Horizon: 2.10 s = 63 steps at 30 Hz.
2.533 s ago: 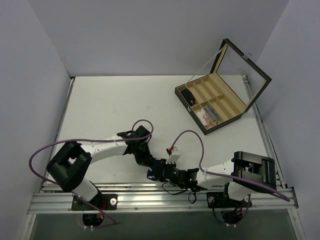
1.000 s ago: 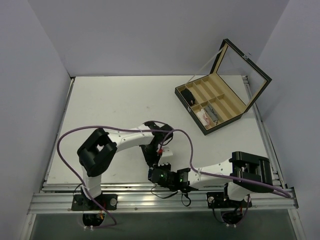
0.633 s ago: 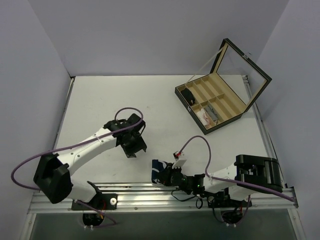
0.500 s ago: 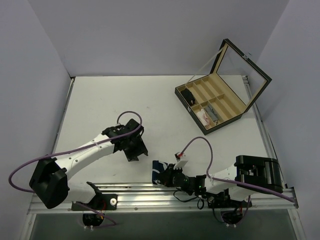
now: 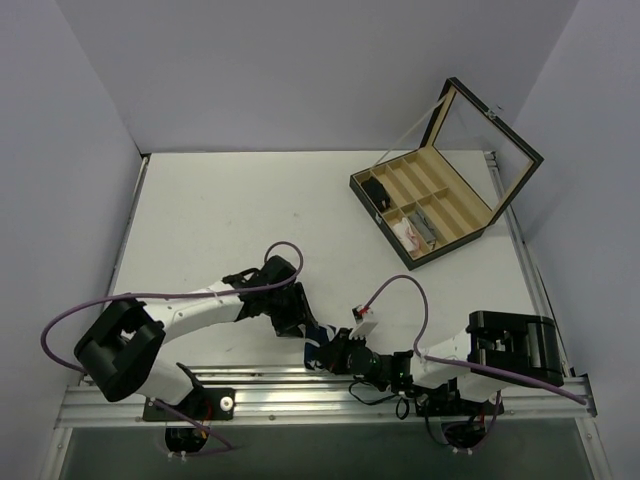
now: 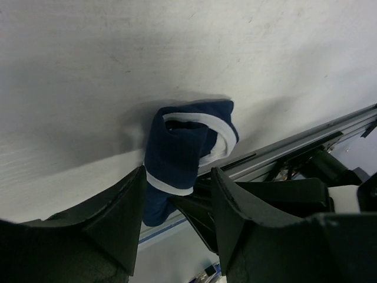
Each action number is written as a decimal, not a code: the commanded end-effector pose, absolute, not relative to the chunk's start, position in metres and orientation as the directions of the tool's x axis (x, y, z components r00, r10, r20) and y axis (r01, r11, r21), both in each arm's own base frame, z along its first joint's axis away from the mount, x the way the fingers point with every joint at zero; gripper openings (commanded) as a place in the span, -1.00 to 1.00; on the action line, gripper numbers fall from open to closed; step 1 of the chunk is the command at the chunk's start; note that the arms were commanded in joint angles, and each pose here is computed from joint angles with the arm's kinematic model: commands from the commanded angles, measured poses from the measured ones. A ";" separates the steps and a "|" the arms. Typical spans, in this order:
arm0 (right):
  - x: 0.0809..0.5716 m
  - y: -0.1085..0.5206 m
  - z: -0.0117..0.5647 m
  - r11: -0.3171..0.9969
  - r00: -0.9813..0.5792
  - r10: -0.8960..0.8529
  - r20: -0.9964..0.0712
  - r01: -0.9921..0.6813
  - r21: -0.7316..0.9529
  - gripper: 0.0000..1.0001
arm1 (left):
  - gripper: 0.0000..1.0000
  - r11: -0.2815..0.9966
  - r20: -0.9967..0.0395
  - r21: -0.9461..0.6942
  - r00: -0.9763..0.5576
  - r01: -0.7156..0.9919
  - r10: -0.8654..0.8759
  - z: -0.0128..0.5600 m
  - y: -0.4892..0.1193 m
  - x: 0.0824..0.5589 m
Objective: Roll the underwear
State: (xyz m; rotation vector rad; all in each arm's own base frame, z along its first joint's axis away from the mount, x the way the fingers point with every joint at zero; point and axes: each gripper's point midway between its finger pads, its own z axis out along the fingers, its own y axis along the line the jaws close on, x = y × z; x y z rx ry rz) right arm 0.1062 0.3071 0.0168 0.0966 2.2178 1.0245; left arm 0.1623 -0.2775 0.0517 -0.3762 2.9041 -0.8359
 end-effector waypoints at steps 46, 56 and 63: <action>0.138 0.322 0.042 0.912 -0.650 -0.037 -0.759 -0.332 0.240 -0.15 | -0.95 0.943 -0.083 0.115 -0.949 -0.313 -0.305 0.032 -0.289 0.164; 0.139 0.306 0.041 0.941 -0.642 -0.045 -0.766 -0.285 0.183 -0.17 | -0.95 0.938 -0.069 0.125 -0.946 -0.323 -0.317 0.029 -0.286 0.160; 0.133 0.304 0.021 0.943 -0.681 -0.033 -0.731 -0.264 0.203 -0.68 | -0.95 0.949 -0.062 0.062 -0.951 -0.308 -0.304 0.037 -0.295 0.162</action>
